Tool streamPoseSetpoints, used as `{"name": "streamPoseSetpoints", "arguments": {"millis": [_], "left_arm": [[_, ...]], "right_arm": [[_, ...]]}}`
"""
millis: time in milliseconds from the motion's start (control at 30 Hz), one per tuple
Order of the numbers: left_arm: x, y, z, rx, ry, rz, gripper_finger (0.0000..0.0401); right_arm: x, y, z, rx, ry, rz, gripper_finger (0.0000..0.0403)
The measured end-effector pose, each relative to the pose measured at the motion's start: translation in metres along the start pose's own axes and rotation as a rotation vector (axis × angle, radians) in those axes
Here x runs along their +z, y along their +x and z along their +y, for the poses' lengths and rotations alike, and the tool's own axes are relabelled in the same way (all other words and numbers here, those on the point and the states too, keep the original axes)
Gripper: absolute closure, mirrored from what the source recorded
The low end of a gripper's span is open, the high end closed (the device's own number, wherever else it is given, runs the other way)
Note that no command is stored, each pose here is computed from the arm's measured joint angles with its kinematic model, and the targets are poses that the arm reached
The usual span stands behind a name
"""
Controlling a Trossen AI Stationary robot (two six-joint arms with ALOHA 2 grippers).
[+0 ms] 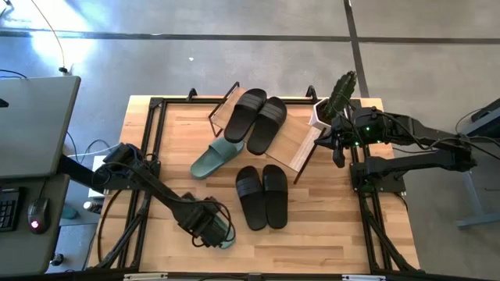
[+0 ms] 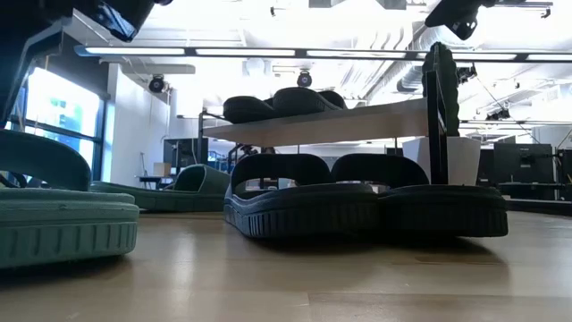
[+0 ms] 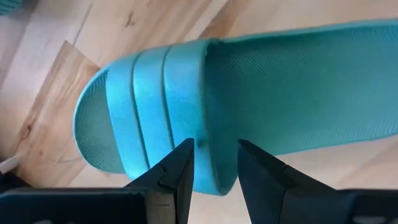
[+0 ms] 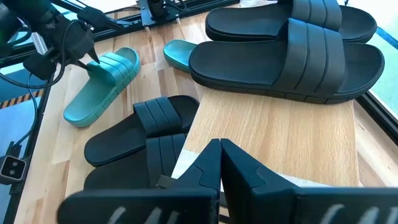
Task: Pick and place slides into the shelf
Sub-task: Put the green slide under the shelf
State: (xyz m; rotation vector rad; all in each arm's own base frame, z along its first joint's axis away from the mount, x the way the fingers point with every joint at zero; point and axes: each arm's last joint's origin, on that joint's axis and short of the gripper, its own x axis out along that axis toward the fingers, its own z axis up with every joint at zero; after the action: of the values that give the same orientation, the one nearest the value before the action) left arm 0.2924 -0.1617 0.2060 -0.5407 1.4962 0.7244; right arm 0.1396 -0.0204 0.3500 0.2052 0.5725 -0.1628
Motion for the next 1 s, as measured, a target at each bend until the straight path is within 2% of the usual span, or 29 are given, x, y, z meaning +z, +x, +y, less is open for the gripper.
{"name": "streamPoseSetpoints", "arguments": {"millis": [567,767,1000], "left_arm": [[0.006,0.015,0.009,0.041,-0.045,0.014,0.0293],[0.004,0.015,0.008,0.026,-0.046,0.083,0.0293],[0.003,0.015,0.010,0.049,-0.044,0.101,0.0293]], "right_arm": [[0.000,0.000,0.000,0.000,0.002,-0.001,0.0403],[0.000,0.000,0.000,0.000,0.127,-0.001,0.0403],[0.002,0.000,0.000,0.005,0.125,-0.023,0.0403]]}}
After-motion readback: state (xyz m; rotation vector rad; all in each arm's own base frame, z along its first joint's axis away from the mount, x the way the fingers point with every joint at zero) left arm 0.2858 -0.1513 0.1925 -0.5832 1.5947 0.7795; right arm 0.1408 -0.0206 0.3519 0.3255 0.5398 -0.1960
